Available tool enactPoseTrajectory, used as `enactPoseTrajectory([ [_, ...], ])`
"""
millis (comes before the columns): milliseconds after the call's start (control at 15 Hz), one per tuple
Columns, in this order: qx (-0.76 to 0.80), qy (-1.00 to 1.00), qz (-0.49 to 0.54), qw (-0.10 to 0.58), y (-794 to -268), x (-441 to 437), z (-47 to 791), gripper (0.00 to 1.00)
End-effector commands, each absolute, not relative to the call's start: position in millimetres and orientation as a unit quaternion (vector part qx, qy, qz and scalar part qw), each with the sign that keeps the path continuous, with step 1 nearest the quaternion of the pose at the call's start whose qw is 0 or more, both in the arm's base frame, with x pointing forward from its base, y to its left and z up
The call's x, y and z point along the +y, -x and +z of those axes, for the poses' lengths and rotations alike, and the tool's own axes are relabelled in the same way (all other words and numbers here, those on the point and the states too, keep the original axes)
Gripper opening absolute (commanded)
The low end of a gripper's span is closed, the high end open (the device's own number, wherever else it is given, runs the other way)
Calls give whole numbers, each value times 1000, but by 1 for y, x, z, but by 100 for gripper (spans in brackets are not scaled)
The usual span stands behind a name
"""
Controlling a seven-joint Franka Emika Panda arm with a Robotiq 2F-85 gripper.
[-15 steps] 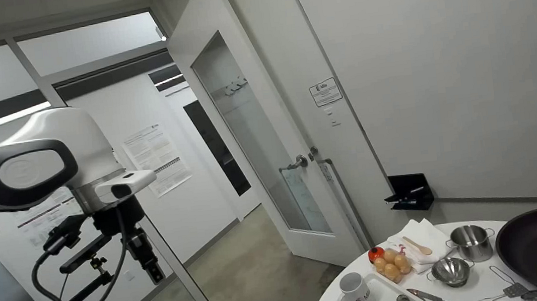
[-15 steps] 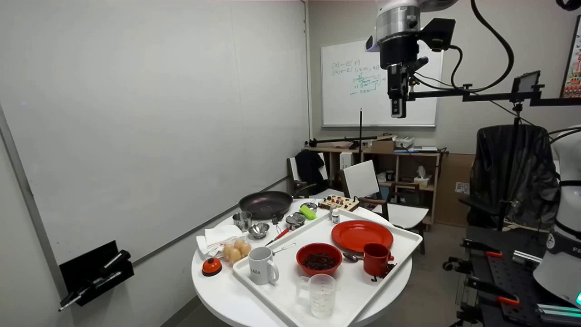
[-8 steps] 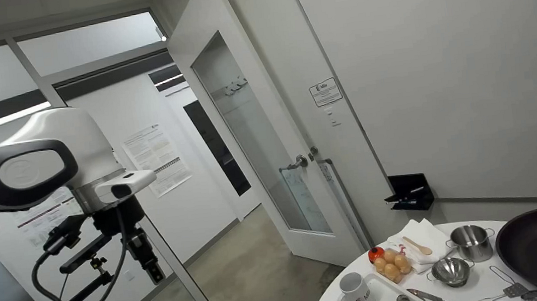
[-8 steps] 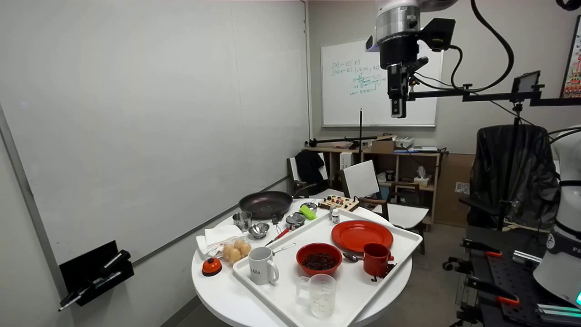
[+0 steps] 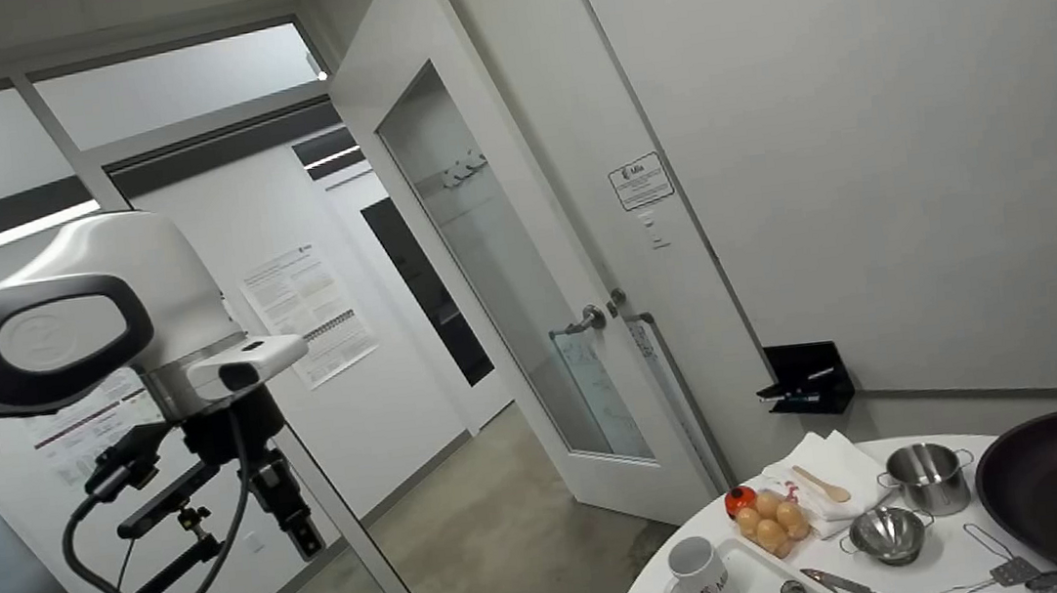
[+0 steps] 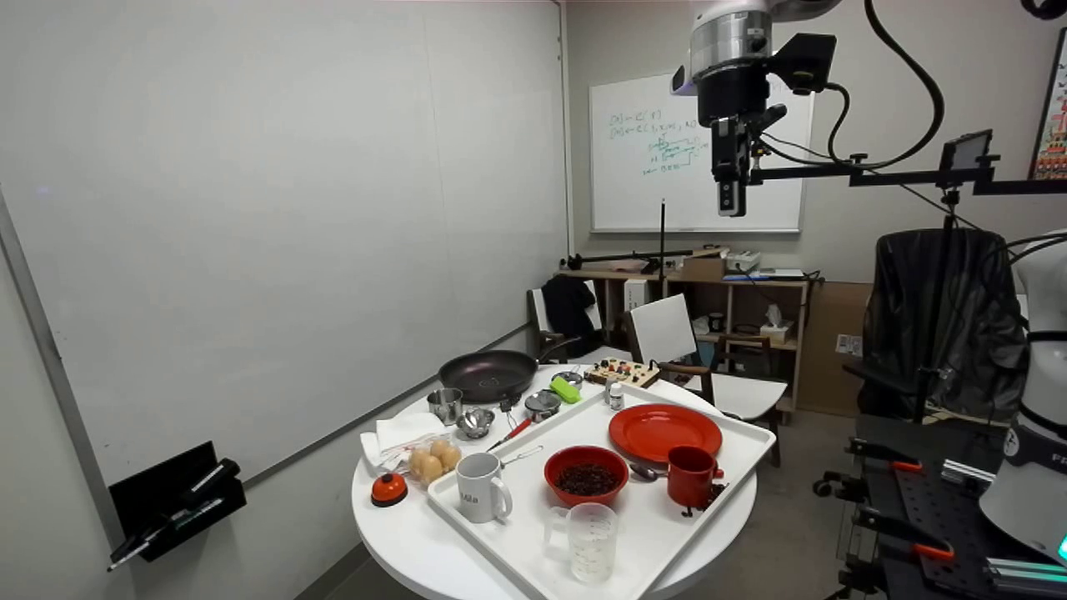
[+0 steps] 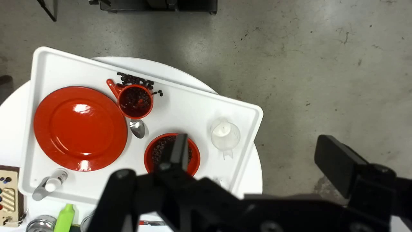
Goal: Pour the contents in the red mug into the red bowl
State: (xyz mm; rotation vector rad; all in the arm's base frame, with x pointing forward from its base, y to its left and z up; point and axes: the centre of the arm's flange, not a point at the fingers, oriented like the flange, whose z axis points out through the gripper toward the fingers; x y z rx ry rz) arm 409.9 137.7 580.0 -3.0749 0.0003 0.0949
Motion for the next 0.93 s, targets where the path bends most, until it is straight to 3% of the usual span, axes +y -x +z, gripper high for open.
enactPoseTrajectory([
  [0,0,999,31,33,-410,138,580,100],
  [867,20,999,40,23,-421,130,555,100],
])
